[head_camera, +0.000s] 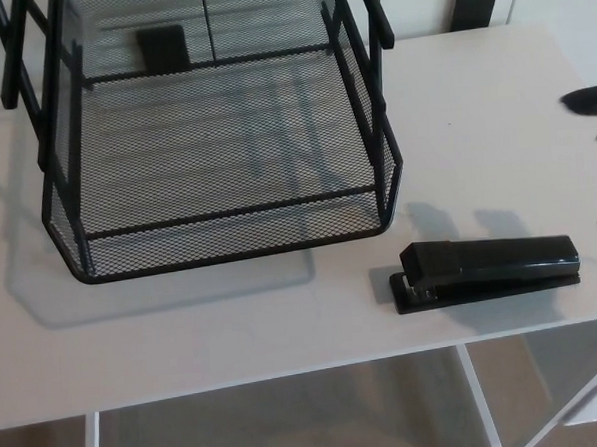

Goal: The robot walks towards a desk on which a file tray is kept in the middle and a stapler is kept to its right. The robot lifts the stapler using its right hand and places it on the file tray.

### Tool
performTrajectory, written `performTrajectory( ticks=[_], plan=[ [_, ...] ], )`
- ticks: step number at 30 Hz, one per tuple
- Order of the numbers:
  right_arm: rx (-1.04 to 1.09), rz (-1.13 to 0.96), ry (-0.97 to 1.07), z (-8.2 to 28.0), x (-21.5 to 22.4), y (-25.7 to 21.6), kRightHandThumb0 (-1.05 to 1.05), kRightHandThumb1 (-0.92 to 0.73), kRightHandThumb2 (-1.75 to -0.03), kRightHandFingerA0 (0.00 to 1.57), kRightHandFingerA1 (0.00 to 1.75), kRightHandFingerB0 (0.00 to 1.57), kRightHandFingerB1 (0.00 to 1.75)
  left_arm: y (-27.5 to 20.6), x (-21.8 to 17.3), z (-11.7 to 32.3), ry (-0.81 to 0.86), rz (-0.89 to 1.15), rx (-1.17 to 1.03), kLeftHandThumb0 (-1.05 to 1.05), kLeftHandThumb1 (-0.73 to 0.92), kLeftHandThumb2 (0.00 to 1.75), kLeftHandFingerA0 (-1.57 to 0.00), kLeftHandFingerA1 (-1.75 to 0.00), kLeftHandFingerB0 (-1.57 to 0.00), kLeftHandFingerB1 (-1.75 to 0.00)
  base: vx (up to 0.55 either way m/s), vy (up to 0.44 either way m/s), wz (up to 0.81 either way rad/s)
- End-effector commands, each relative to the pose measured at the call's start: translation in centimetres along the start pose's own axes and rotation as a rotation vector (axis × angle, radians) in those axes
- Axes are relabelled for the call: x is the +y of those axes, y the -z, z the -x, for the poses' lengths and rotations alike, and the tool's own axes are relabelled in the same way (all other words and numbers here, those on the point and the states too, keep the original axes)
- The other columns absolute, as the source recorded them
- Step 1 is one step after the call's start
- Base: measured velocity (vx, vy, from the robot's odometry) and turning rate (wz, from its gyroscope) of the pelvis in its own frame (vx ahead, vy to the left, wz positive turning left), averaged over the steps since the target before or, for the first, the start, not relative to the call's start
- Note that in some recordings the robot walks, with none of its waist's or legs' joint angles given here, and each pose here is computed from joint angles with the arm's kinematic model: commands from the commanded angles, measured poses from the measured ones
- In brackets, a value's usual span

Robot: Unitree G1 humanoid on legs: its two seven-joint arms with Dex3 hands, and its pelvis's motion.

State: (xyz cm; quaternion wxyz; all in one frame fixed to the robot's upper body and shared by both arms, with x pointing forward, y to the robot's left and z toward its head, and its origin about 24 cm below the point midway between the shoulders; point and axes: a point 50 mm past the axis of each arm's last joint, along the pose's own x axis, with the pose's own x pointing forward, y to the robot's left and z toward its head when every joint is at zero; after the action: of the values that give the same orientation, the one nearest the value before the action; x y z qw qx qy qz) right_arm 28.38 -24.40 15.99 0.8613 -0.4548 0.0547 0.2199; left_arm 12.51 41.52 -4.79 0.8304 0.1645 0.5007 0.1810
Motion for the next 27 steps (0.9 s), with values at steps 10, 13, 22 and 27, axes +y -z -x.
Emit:
performTrajectory(
  ticks=[10,13,22,27],
  plan=[
    [0.078,0.125,-0.129,-3.5,3.3,0.0,-0.58,-0.41,-0.83,0.03,0.44,0.03,0.35,0.5,-0.2,0.0,0.0,0.012,0.036,-1.04,0.74,1.27,-0.3,-0.88,-0.1,-0.74,0.0,0.0,0.0],
    [0.065,0.131,-0.138,-3.8,3.7,-0.1,-0.57,-0.59,-0.6,0.08,0.36,0.12,0.24,0.5,-0.2,0.0,-0.002,-0.009,0.038,-1.05,0.77,1.3,-0.32,-0.87,-0.09,-0.72,0.0,0.0,0.0],
    [0.033,0.158,-0.177,-5.3,6.3,-0.8,-0.35,-0.45,-0.99,0.02,0.53,0.0,0.49,0.6,-0.3,0.0,-0.003,-0.053,0.032,-0.98,0.92,0.98,-0.33,-1.2,-0.22,-1.17,0.0,0.0,0.0],
    [-0.022,0.174,-0.185,-5.9,7.4,-2.1,-0.34,-0.48,-1.0,0.02,0.52,0.0,0.49,0.6,-0.4,0.0,0.005,-0.031,0.03,-1.05,0.78,1.32,-0.27,-0.87,-0.07,-0.69,0.0,0.0,0.0]
  ],
)
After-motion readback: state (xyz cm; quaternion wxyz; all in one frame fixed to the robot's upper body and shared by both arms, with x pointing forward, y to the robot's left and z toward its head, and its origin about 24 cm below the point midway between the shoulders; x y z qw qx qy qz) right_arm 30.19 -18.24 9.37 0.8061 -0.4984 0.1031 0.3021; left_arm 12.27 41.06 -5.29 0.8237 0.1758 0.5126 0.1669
